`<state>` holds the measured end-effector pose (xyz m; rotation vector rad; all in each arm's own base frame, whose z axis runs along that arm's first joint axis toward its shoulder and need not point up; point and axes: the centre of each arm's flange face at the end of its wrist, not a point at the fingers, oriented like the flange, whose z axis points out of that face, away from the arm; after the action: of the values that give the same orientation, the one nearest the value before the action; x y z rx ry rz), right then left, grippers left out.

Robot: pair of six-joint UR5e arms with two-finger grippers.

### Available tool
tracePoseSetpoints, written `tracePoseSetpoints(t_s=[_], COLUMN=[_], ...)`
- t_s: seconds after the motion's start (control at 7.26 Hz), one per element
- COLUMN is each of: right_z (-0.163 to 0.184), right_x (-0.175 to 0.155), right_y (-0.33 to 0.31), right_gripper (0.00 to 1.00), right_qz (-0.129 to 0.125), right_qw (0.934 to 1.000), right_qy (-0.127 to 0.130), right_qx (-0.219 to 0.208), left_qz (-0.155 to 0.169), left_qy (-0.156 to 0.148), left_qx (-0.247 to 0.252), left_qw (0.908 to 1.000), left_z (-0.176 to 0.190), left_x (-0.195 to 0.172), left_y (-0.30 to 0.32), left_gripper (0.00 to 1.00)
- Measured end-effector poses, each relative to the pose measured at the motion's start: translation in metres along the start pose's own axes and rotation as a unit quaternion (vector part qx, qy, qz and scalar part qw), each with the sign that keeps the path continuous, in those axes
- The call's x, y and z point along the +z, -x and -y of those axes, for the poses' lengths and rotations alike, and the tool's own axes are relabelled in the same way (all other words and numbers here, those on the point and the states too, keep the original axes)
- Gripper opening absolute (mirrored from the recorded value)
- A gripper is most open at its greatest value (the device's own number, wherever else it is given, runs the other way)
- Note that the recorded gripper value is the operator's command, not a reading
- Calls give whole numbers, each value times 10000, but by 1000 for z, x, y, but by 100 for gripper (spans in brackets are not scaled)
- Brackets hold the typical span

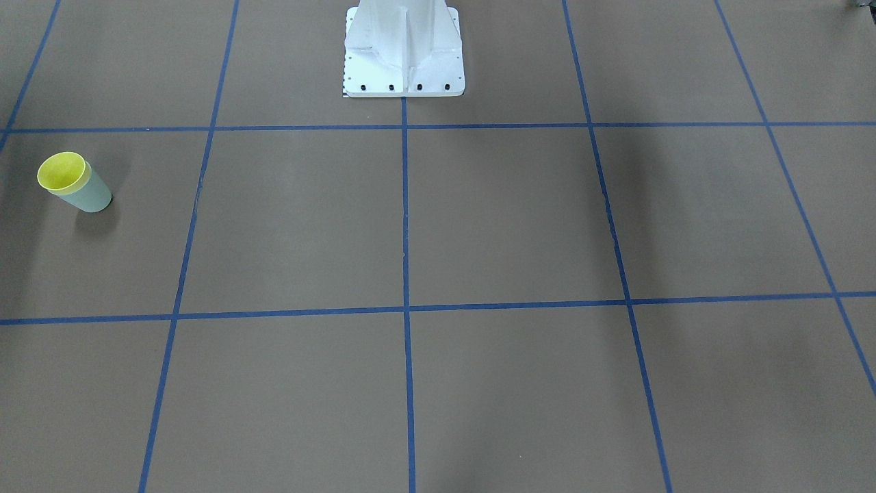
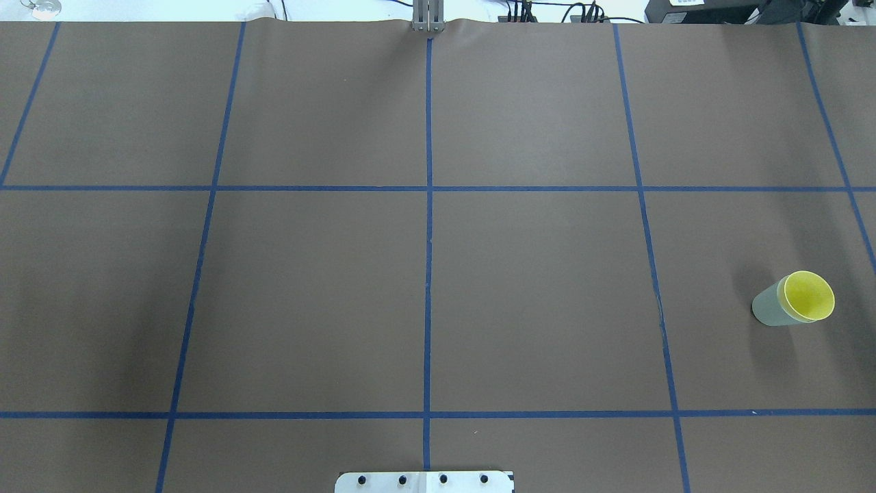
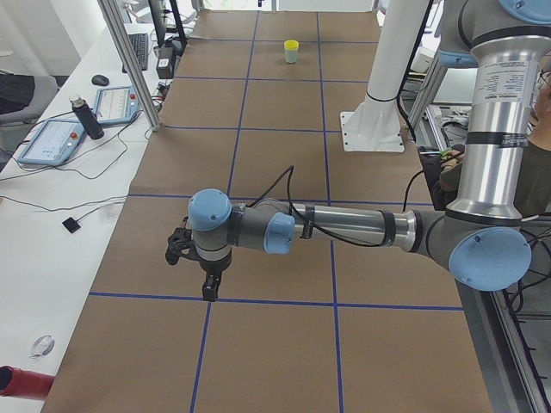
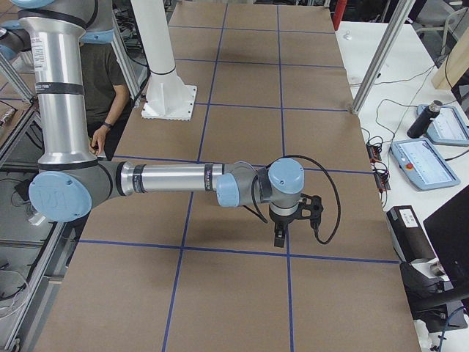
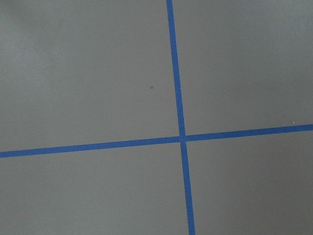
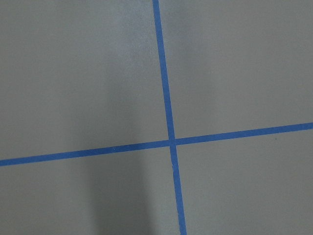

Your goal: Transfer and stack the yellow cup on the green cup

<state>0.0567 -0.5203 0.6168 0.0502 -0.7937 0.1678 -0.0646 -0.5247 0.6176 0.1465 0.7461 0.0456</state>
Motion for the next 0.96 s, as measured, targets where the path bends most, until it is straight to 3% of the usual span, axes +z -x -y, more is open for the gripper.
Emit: tracePoseSetpoints(t_s=[0.55,0.96], right_z=[0,0], right_x=[3,15], right_y=[1,4], right_gripper=[99,100], right_qz=[-20,-79], right_qw=[10000,9997], right_qy=[32,216], right_qx=[7,56], left_qz=[-11,-239], left_qy=[22,304], left_qx=[-22,-300], left_qw=[10000,9988], left_z=[0,-5], left_x=[-1,2], left_y=[-1,-3], left_gripper=[100,100])
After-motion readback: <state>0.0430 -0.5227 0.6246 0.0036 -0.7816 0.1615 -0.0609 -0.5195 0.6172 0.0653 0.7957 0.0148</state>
